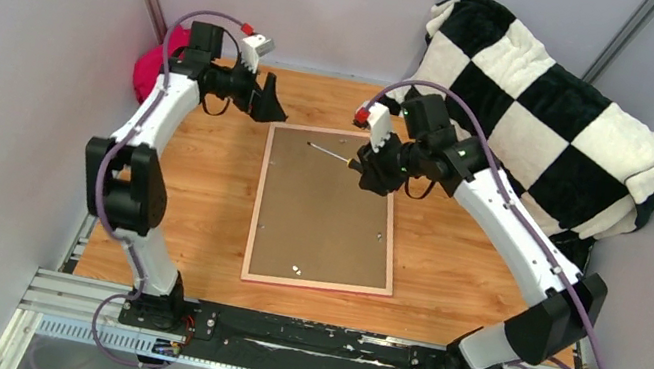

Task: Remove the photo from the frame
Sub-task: Adjust the screwdriver.

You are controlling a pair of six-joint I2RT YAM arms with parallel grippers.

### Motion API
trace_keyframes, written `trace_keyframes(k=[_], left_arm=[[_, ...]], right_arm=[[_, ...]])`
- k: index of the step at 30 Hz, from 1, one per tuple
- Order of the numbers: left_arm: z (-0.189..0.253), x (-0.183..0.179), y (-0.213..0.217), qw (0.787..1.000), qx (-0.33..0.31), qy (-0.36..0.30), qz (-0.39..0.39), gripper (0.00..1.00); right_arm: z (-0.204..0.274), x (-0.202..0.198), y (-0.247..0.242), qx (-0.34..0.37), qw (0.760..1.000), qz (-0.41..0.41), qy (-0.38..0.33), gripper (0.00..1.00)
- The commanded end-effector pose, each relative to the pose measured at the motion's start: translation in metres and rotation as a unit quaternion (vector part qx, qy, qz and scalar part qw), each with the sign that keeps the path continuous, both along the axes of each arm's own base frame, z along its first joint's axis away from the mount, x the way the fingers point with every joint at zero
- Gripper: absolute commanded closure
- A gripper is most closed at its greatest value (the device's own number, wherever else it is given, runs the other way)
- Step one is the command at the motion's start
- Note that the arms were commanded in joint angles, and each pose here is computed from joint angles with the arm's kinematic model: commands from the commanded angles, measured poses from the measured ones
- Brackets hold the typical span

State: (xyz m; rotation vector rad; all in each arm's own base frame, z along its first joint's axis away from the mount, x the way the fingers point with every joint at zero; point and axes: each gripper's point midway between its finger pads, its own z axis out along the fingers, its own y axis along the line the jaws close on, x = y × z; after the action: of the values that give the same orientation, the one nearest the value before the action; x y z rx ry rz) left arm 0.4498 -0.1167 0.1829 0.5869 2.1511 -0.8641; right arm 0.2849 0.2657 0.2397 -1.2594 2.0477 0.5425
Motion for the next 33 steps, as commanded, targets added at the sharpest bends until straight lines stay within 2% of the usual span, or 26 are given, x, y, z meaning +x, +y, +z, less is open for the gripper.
trace_keyframes(k=[1,7,13,17,21,26,33], left_arm=[[0.067,-0.071,-0.063,0.979,0.007,-0.133,-0.156,0.0],[0.094,-0.153,-0.128,0.937,-0.026,-0.181,-0.297,0.0],[0.086,-0.21,-0.175,0.903,-0.041,-0.169,-0.394,0.0],[0.072,-0.221,-0.194,0.895,-0.045,-0.141,-0.42,0.05],[0.072,-0.229,-0.206,0.889,-0.078,-0.105,-0.44,0.1],[0.083,-0.237,-0.215,0.879,-0.105,-0.091,-0.456,0.21],[0.086,-0.245,-0.221,0.876,-0.107,-0.085,-0.462,0.37]], right_arm=[[0.006,-0.046,0.002,0.058,0.993,0.089,0.047,1.0],[0.015,-0.066,-0.008,0.068,0.99,0.121,0.02,1.0],[0.016,-0.081,-0.017,0.075,0.989,0.13,0.013,1.0],[0.025,-0.091,-0.019,0.095,0.985,0.145,0.006,1.0],[0.025,-0.09,-0.021,0.095,0.985,0.142,-0.002,1.0],[0.017,-0.084,-0.021,0.087,0.987,0.136,0.006,1.0],[0.014,-0.08,-0.021,0.09,0.988,0.127,0.007,1.0]])
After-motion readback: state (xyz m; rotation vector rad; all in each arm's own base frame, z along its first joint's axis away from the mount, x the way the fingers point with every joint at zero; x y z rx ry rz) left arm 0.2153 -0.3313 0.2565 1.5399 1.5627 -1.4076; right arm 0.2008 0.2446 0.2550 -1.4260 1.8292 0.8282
